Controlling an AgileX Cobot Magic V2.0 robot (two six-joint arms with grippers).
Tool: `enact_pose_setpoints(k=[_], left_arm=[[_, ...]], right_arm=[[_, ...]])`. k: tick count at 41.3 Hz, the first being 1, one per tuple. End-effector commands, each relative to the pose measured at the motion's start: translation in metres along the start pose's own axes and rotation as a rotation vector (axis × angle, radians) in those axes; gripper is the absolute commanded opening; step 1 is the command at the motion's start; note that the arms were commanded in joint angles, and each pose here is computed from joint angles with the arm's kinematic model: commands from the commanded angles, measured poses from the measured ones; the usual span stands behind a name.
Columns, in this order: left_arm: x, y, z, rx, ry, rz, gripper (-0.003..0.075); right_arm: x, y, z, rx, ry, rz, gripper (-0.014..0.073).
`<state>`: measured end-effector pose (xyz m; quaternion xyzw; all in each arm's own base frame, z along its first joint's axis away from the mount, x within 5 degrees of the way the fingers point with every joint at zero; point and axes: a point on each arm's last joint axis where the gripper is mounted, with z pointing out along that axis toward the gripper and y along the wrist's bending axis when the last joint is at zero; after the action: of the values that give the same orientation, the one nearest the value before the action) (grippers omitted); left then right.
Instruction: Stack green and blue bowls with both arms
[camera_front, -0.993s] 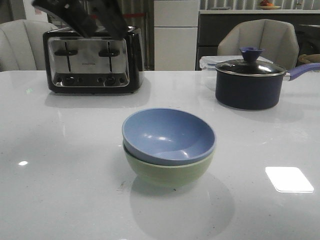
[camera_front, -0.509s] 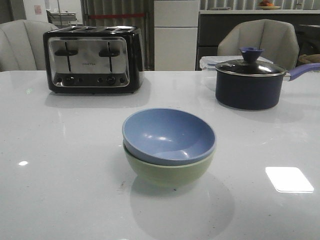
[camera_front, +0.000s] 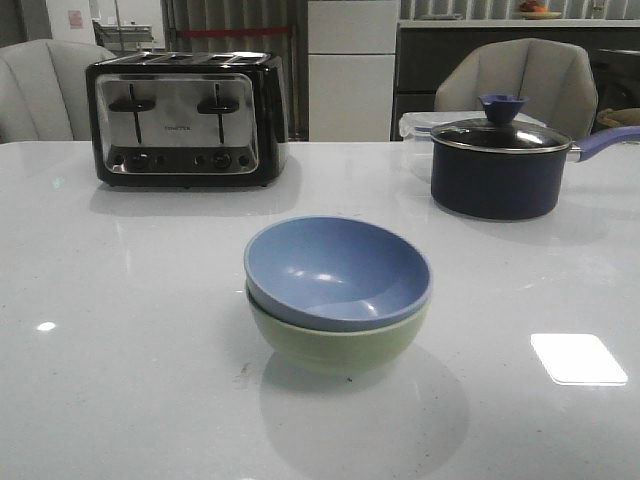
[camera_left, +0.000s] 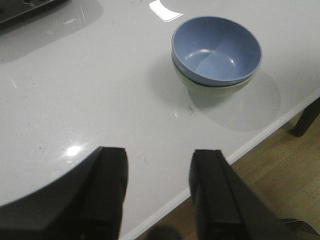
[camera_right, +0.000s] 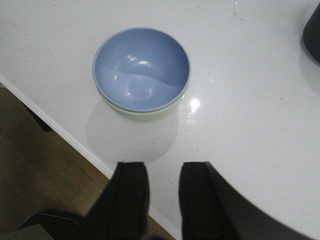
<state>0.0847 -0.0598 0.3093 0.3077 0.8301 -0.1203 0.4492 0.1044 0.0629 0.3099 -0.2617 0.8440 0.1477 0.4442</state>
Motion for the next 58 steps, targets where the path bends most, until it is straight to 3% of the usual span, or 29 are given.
enact_pose_setpoints(k=[1, 6, 8, 35, 42, 52, 58], left_arm=[[-0.014, 0.001, -0.005, -0.007, -0.103, 0.002, 0.0218], [-0.015, 0.001, -0.005, -0.008, -0.113, 0.002, 0.01], [-0.015, 0.001, -0.005, -0.008, -0.113, 0.002, 0.0096], [-0.013, 0.001, -0.009, -0.012, -0.131, -0.004, 0.0093], [-0.001, 0.014, -0.021, -0.159, -0.198, -0.066, 0.0093], [0.048, 0.017, -0.026, -0.416, -0.555, -0.116, 0.0093], [0.085, 0.016, -0.012, -0.531, -0.647, -0.139, 0.0093]], right_arm=[[-0.012, -0.001, -0.006, 0.015, -0.087, -0.006, 0.0176], [-0.012, -0.001, -0.006, 0.014, -0.086, -0.006, 0.0046], [-0.012, -0.001, -0.006, 0.014, -0.086, -0.006, 0.0022], [-0.012, -0.001, -0.006, 0.014, -0.086, -0.006, 0.0029], [-0.012, -0.001, -0.006, 0.015, -0.087, -0.006, 0.0029], [-0.012, -0.001, -0.006, 0.015, -0.087, -0.006, 0.0029], [-0.012, -0.001, -0.006, 0.015, -0.087, -0.006, 0.0029]])
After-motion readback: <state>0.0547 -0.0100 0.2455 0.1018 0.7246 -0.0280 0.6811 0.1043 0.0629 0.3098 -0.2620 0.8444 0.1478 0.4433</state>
